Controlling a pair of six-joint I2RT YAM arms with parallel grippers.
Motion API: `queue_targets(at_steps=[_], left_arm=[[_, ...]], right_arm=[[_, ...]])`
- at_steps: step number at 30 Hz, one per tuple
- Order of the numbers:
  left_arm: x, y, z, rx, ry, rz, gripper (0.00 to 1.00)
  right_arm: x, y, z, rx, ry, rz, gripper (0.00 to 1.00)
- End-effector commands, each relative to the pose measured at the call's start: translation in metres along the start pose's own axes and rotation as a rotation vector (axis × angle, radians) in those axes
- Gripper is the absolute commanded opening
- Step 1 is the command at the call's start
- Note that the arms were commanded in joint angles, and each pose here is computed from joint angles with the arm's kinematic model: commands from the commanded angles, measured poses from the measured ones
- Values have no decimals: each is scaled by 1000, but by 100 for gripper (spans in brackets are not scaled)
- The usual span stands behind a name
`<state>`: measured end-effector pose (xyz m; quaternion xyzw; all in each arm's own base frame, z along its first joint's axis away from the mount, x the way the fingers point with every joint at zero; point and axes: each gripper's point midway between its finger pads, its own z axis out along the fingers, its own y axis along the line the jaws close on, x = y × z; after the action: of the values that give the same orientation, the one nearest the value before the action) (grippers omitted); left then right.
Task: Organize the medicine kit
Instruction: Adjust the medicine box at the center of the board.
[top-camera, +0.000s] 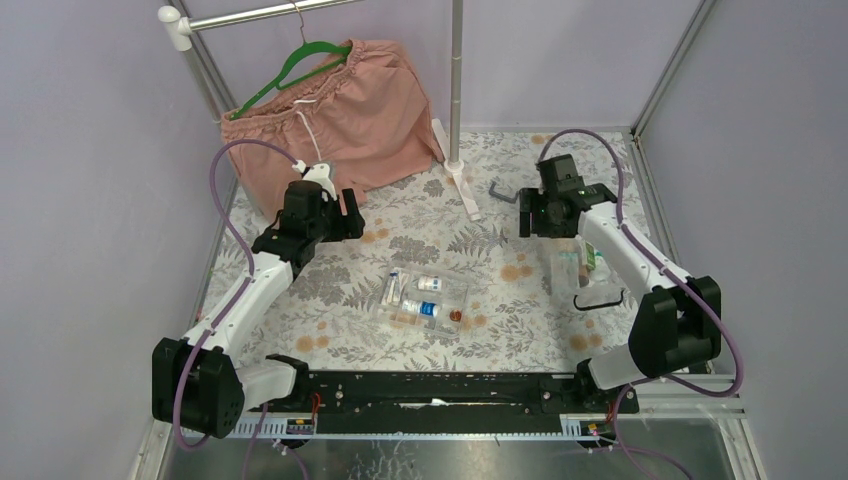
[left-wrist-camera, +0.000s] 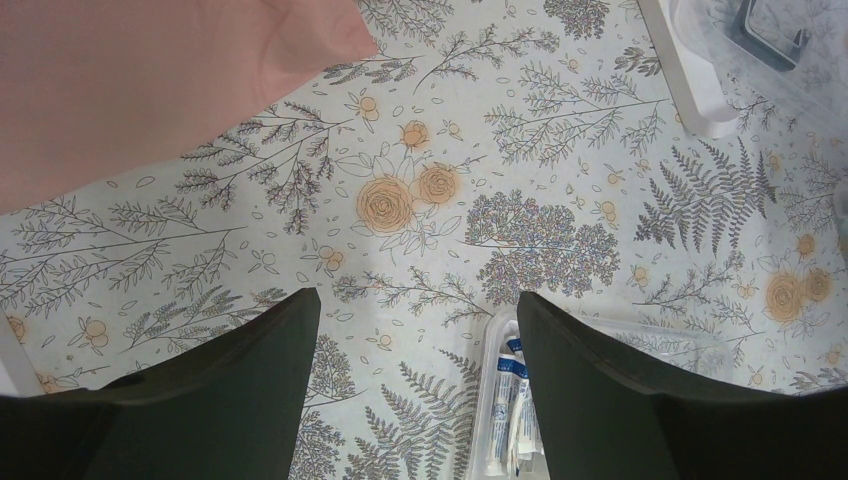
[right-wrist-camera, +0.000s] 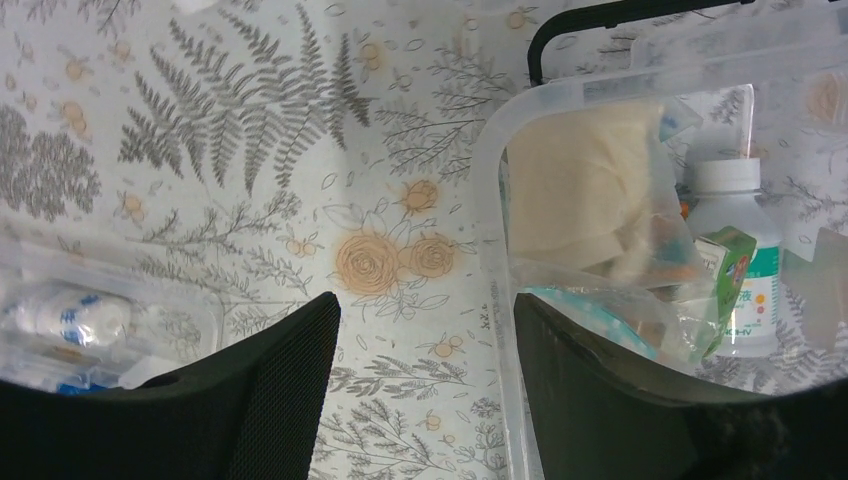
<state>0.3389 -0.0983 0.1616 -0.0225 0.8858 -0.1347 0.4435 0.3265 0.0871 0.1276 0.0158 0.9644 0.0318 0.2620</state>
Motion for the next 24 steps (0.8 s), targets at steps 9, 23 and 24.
queue_targets(at_steps=[9,23,24], left_arm=[[-9,-2,4,15,-34,-6,80],[-9,-1,3,8,-34,-4,80],[-9,0,3,6,-34,-4,80]], right_arm=[[33,115,-19,-312,57,-274,72],[26,188,-24,-370,4,-417,72],[18,182,-28,-338,-34,-416,72]])
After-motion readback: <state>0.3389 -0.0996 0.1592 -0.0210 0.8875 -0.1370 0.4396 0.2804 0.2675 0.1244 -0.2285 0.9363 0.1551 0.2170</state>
